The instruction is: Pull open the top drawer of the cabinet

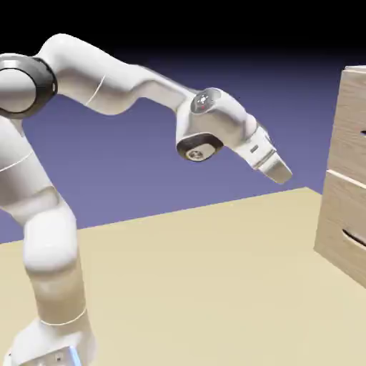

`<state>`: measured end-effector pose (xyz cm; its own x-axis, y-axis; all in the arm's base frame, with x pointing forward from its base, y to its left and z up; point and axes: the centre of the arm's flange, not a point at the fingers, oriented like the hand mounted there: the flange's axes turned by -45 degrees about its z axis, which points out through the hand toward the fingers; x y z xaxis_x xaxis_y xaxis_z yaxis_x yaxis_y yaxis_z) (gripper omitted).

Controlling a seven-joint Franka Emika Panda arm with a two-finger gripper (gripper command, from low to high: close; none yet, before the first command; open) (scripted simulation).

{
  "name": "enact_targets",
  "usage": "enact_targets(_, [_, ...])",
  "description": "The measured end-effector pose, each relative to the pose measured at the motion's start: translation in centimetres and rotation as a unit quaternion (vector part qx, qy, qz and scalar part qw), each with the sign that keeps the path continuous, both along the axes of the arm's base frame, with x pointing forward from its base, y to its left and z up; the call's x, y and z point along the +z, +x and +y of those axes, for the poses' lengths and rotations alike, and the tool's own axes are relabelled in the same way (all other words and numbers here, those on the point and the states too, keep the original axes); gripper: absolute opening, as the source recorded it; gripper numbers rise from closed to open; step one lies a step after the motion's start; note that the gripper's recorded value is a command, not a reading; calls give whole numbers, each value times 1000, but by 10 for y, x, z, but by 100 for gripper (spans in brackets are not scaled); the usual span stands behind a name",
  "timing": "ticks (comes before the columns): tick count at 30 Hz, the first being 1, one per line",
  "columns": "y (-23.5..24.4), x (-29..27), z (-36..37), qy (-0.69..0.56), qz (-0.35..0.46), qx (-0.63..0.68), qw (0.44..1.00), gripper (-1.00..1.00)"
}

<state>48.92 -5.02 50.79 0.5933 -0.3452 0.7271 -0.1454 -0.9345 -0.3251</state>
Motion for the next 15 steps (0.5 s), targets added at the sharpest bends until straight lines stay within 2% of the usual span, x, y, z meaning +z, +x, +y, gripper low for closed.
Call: enact_targets(15, [68,-1,-22,166,-65,-62,982,0])
